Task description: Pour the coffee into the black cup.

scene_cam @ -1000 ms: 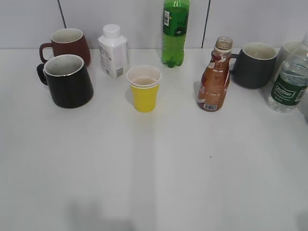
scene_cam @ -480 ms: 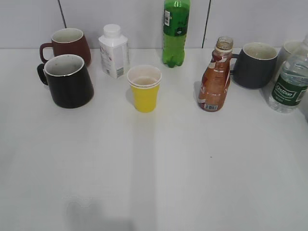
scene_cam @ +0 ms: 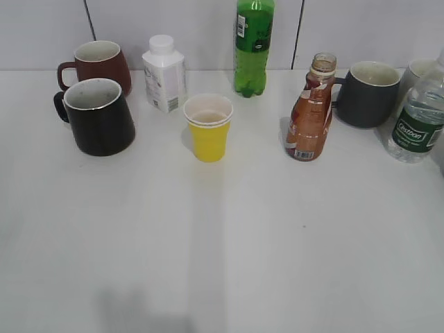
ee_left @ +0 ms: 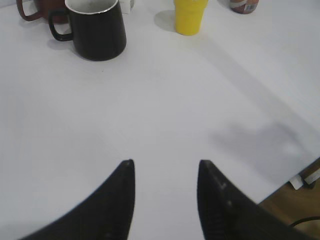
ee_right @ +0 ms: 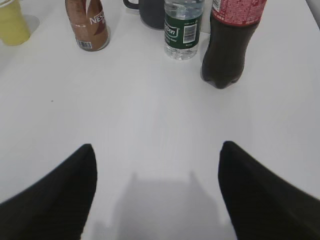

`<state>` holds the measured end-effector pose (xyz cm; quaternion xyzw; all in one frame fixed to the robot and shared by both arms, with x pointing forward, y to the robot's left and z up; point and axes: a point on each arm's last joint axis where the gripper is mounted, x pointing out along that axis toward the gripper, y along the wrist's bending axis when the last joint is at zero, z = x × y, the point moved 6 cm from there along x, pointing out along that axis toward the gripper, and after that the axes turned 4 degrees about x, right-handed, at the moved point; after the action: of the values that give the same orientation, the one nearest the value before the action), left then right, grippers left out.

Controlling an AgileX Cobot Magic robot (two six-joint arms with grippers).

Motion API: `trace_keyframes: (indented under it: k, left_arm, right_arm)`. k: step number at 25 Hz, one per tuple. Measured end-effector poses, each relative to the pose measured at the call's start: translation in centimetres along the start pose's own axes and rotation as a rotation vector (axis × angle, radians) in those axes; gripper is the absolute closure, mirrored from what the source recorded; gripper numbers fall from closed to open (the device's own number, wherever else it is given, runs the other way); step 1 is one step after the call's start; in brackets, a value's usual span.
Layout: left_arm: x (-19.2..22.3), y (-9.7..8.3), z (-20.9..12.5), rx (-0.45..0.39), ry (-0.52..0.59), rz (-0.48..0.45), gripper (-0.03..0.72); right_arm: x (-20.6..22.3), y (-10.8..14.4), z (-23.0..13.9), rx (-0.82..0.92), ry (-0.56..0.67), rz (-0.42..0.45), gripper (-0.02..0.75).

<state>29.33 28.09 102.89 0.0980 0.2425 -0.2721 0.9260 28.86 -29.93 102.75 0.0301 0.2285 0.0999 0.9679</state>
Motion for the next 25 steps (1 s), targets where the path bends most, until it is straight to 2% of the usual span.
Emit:
trace_keyframes:
  k: [7, 10, 15, 25]
  left_arm:
    - [0.0, 0.0, 0.0, 0.0, 0.0, 0.002, 0.373]
    - [0.0, 0.2, 0.0, -0.019, 0.002, 0.035, 0.373]
    - [-0.3, 0.9, -0.2, -0.086, 0.008, 0.15, 0.373]
    - [-1.2, 2.2, -0.7, -0.219, 0.001, 0.382, 0.381]
  right_arm:
    - [0.0, 0.0, 0.0, 0.0, 0.0, 0.0, 0.148]
    - [0.0, 0.0, 0.0, 0.0, 0.0, 0.0, 0.148]
    - [0.0, -0.2, 0.0, 0.015, -0.005, -0.03, 0.148]
    - [-0.4, -1.2, 0.0, 0.11, -0.028, -0.226, 0.148]
